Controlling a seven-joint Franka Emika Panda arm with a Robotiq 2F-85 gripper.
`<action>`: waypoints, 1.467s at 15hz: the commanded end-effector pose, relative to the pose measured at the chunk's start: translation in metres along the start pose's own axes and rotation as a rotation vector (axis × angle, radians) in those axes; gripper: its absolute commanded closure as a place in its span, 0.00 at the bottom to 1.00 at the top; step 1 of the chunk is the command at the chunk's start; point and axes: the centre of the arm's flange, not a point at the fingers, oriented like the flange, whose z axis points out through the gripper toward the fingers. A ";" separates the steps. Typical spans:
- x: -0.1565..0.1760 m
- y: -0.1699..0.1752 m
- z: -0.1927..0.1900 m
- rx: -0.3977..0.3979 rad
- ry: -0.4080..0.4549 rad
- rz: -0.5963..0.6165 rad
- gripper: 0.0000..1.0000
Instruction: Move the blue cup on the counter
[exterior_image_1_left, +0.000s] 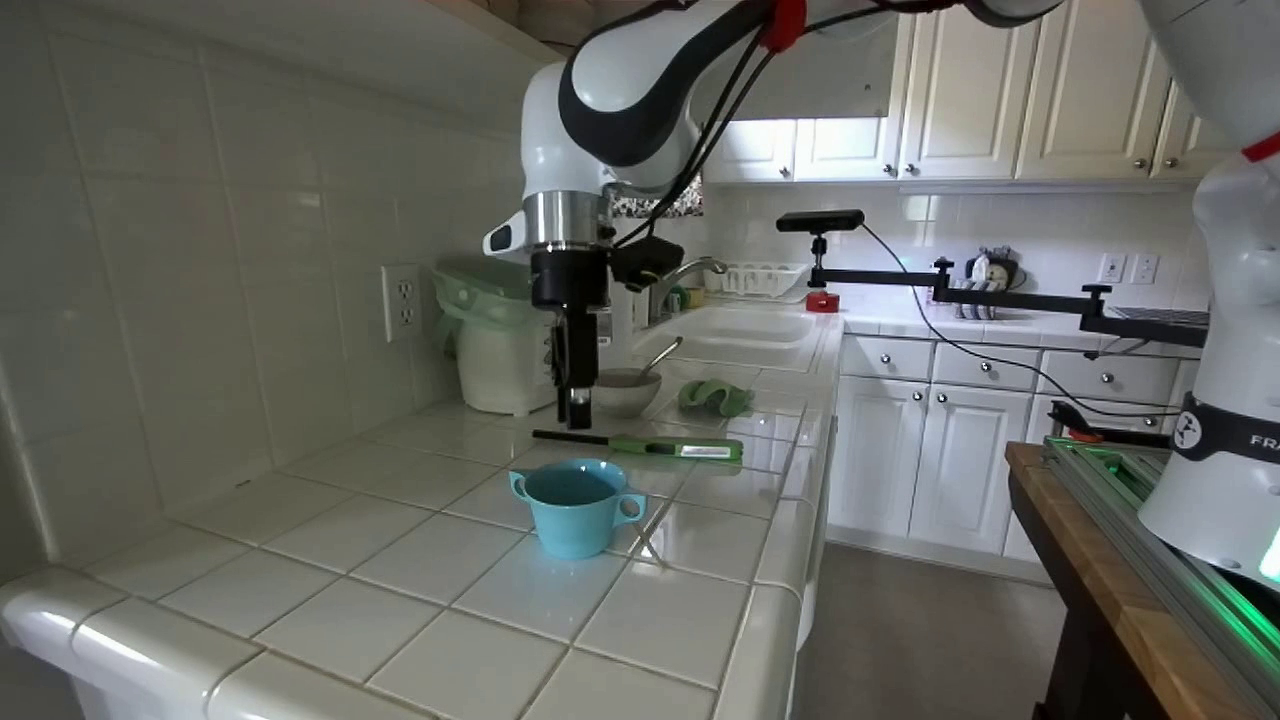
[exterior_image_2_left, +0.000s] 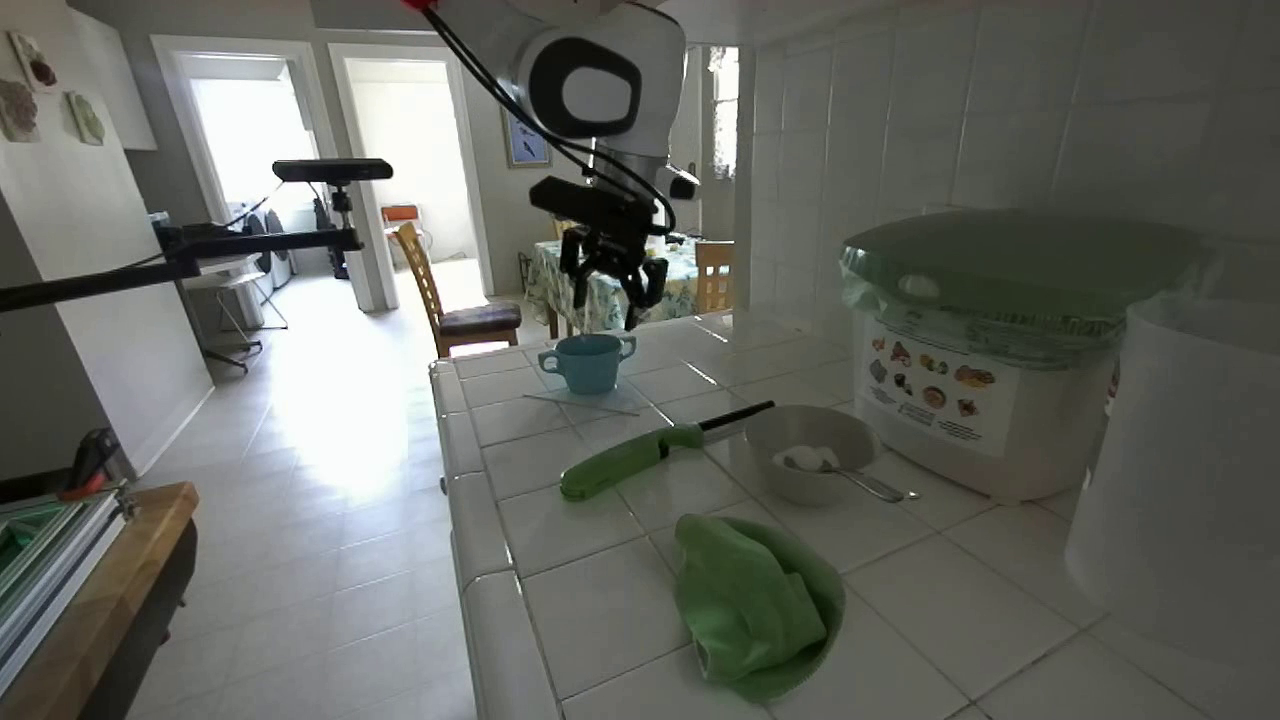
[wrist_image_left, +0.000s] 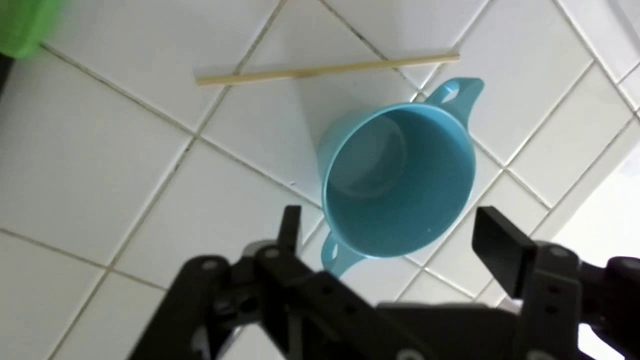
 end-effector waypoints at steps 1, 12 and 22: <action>-0.026 -0.015 -0.030 -0.054 0.033 0.187 0.00; -0.045 -0.093 -0.104 -0.392 0.248 0.455 0.00; -0.067 -0.110 -0.168 -0.548 -0.126 0.383 0.00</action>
